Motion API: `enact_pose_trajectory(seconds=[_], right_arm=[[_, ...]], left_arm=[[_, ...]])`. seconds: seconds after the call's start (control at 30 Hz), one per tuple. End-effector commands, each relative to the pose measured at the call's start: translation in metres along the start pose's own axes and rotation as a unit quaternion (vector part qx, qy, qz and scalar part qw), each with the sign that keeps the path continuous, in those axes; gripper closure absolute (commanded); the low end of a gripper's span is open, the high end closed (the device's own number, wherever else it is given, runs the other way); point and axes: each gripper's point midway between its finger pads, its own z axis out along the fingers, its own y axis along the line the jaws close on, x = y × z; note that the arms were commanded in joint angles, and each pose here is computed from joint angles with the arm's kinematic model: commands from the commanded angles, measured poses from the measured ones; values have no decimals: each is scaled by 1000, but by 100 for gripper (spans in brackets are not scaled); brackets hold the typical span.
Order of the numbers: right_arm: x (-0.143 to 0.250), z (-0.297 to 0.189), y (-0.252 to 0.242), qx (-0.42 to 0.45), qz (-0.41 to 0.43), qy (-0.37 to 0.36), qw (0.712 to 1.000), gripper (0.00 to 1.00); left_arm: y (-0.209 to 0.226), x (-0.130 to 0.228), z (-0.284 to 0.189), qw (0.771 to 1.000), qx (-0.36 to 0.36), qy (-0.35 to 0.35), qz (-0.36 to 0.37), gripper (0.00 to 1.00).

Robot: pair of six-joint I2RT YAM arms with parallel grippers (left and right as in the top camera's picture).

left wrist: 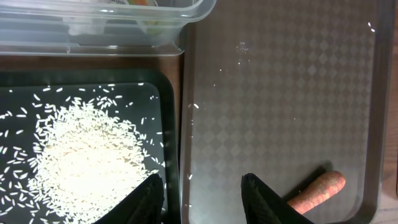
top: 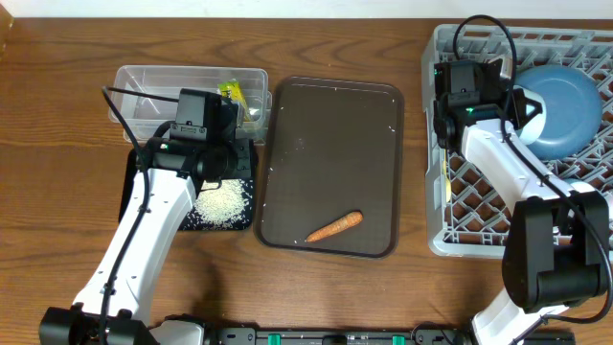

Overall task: Sort waste into correct bins and load items into the dishwasher rack
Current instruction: 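Carry the white bowl into the dish rack with the right gripper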

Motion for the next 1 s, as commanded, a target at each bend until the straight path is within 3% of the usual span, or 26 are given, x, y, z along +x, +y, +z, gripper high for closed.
enact_pose_trajectory(seconds=[0.0,0.27,0.33,0.4,0.47,0.63,0.97], right_arm=[[-1,-6,32,-65,-18,-14,998,99],[-7,-26,47,-94,-34,-36,994,94],[-6,-32,56,-116,-49,-41,991,85],[-1,-42,70,-150,-75,-44,985,66],[5,-50,83,-187,-98,-44,976,54],[11,-53,91,-215,-30,-22,976,33],[0,-74,78,-302,21,-40,952,30]], left_arm=[[0,-4,-6,1000,-2,-9,-1,56],[0,-4,-6,1000,-2,-9,-1,56],[0,-4,-6,1000,-2,-9,-1,56],[0,-4,-6,1000,-2,-9,-1,56],[0,-4,-6,1000,-2,-9,-1,57],[0,-4,-6,1000,-2,-8,-1,57],[1,-1,-6,1000,-3,-2,-2,57]])
